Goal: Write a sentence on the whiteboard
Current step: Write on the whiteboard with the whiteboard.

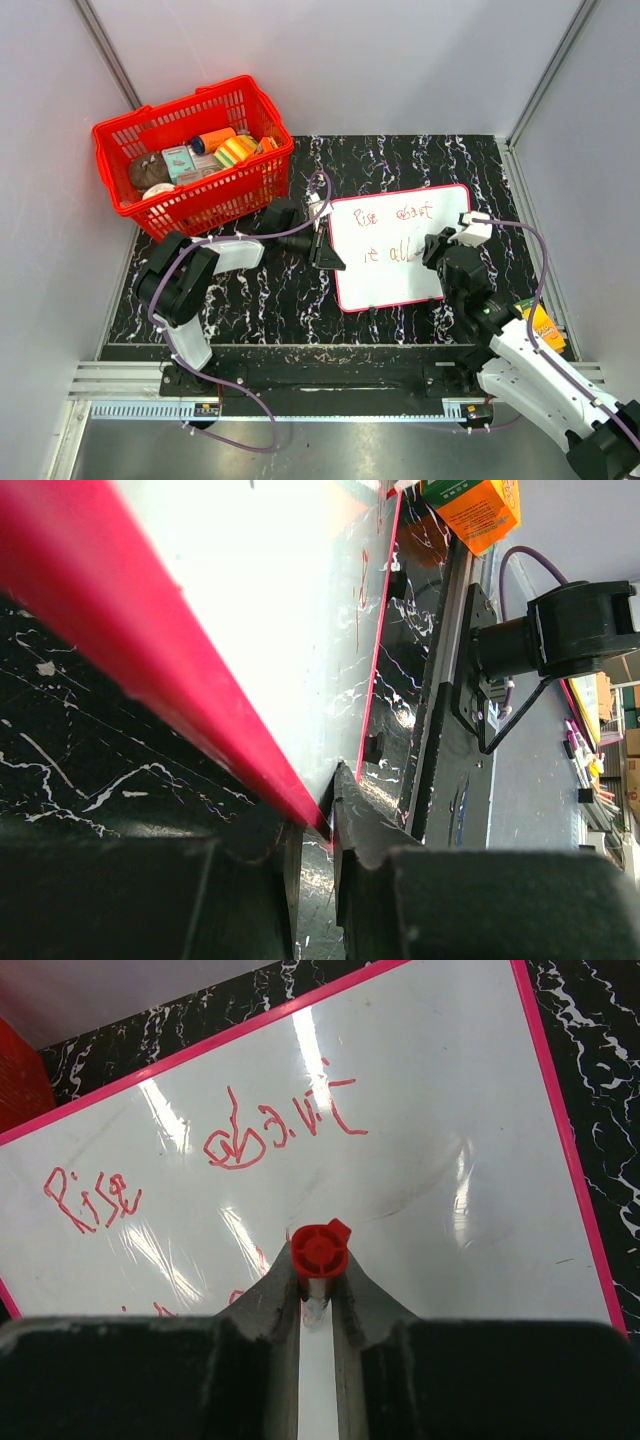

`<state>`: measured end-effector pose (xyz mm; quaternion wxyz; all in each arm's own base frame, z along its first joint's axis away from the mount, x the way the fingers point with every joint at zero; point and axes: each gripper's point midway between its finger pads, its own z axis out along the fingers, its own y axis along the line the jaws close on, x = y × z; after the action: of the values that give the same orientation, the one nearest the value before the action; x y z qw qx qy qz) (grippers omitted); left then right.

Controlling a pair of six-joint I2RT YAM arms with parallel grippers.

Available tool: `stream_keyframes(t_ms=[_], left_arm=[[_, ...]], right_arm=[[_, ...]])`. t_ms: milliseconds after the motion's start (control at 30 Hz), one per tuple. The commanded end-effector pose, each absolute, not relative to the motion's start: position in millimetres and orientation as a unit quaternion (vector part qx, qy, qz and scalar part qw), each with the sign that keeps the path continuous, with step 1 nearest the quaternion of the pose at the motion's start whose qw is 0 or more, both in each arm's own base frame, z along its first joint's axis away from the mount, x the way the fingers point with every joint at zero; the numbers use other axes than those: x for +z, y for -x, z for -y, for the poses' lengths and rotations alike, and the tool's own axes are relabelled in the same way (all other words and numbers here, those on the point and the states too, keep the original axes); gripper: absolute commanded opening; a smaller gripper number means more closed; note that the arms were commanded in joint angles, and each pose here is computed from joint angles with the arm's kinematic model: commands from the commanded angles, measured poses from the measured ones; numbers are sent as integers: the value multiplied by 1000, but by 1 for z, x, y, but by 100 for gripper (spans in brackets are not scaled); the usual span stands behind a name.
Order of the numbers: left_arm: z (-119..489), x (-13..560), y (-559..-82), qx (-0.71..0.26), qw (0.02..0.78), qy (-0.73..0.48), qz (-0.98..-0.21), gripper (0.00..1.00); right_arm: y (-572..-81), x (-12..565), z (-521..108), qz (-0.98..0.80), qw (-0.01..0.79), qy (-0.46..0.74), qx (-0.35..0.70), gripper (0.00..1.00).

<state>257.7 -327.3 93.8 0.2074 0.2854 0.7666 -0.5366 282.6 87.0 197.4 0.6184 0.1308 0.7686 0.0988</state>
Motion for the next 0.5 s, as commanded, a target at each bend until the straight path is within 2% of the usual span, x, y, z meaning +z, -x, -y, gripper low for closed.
stream_keyframes(t_ms=[0, 467], left_arm=[[331, 76, -252, -505, 215, -316, -774, 0], [333, 77, -251, -505, 215, -318, -773, 0]], right_arm=[[-277, 181, -81, -783, 601, -133, 84, 0], [-285, 218, -74, -751, 637, -154, 76, 0]])
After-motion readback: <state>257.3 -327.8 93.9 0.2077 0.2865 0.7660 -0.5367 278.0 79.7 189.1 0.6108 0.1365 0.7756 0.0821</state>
